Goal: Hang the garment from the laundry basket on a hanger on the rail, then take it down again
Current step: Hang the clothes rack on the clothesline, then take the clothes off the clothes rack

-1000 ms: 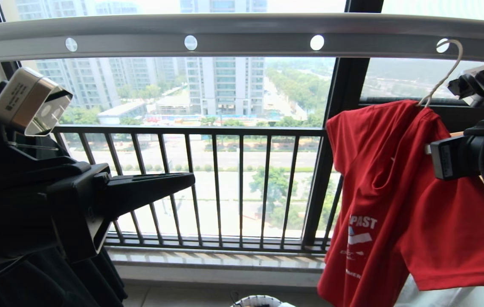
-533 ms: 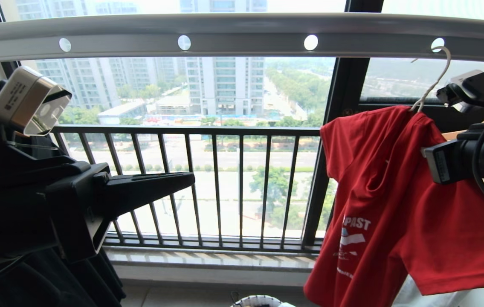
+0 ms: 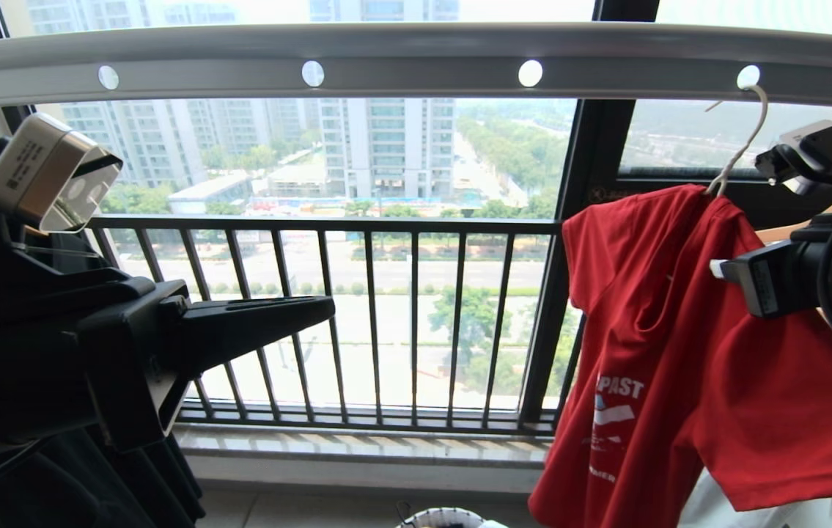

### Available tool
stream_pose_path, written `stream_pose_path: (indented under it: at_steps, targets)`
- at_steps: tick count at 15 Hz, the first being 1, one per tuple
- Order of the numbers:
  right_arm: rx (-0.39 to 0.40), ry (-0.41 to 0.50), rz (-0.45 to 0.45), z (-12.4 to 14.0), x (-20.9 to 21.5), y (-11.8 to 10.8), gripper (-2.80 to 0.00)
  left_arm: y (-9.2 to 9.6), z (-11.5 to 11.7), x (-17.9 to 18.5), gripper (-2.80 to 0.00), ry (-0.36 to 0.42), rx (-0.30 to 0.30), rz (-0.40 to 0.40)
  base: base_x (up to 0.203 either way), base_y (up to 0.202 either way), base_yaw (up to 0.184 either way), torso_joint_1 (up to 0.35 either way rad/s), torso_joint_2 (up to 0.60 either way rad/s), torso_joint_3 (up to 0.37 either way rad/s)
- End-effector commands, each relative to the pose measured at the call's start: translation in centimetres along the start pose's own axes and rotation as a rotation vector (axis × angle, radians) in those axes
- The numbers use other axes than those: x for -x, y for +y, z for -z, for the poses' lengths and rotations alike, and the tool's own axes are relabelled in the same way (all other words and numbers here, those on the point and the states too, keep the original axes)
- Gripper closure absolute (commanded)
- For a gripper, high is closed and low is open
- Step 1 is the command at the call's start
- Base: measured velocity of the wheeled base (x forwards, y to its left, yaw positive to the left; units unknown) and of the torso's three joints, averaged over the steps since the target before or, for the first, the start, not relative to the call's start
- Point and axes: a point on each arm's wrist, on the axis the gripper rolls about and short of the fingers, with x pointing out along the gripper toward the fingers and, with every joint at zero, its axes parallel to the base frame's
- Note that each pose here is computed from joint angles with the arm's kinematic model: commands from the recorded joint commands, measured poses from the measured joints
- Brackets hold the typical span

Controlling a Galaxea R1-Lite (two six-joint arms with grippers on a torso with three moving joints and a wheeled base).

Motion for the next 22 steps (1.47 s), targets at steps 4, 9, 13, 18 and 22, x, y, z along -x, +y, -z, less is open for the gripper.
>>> stream_pose_path:
  at_steps: [4,9,13,18,22]
  targets:
    - [-0.01,-0.03,0.001,1.0,2.3,-0.8,-2.8,0.0,0.0,0.0,0.0,0.002,0.002,0.003,0.0,0.0,0.0,0.0,0.0,0.0]
    - [-0.029,-0.12,-0.078,2.3,5.9,-2.0,-2.8,0.1,0.1,-0.1,0.0,0.007,0.005,0.003,0.0,0.0,0.0,0.0,0.0,0.0]
    - [-0.047,-0.194,-0.121,3.9,8.9,-3.1,-2.8,0.2,0.2,-0.1,0.0,0.01,0.008,0.002,0.0,0.0,0.0,0.0,0.0,0.0]
    - [-0.059,-0.229,-0.116,7.1,11.5,-3.7,0.0,0.2,0.2,-0.1,0.0,0.011,0.009,0.001,0.0,0.0,0.0,0.0,0.0,0.0]
    - [-0.055,-0.197,-0.121,9.6,11.6,-3.4,0.0,0.2,0.2,-0.2,0.0,0.014,0.01,0.0,0.0,0.0,0.0,0.0,0.0,0.0]
